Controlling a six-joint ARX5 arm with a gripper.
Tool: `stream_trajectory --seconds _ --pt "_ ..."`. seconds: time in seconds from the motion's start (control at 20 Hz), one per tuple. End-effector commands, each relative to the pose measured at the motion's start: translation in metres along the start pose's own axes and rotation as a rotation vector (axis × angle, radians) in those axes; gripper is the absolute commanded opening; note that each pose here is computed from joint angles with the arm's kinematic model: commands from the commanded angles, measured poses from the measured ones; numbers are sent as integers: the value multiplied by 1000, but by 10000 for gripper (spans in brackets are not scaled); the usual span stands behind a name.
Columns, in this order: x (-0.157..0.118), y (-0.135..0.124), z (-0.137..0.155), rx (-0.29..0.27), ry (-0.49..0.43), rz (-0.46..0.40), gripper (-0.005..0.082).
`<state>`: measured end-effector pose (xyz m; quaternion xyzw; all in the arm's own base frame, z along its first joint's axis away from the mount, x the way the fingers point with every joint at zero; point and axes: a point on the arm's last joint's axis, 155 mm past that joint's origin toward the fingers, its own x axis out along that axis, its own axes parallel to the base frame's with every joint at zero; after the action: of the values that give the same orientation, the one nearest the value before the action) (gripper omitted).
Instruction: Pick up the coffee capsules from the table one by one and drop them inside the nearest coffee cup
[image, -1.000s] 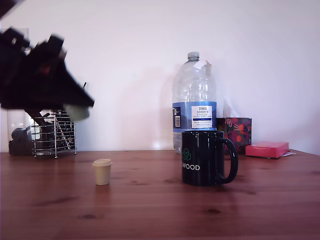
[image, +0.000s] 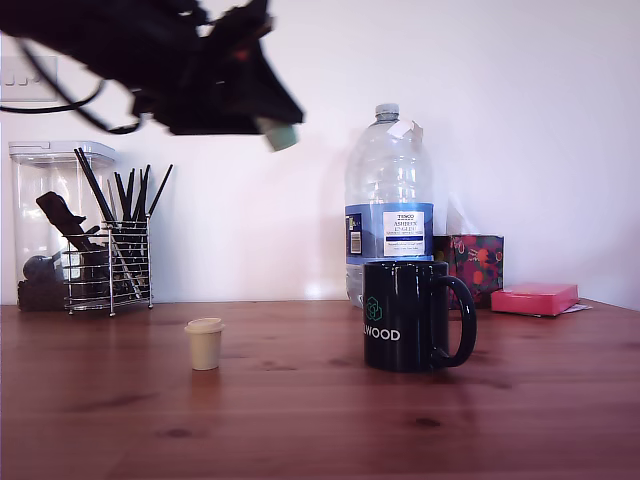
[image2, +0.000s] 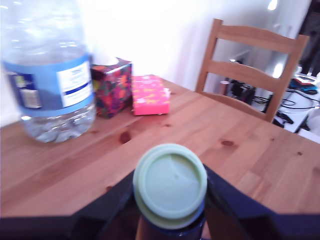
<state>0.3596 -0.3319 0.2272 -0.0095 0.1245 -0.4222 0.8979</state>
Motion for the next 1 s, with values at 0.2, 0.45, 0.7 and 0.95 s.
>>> stream_trajectory --seconds 0.2,0.45,0.7,0.95 --pt "54 -17 -10 -5 114 -66 210" --pt "88 -17 -44 -20 309 -66 211" --pt "104 -9 -81 -56 487 -43 211" --pt "105 -4 -101 -69 566 -23 211"
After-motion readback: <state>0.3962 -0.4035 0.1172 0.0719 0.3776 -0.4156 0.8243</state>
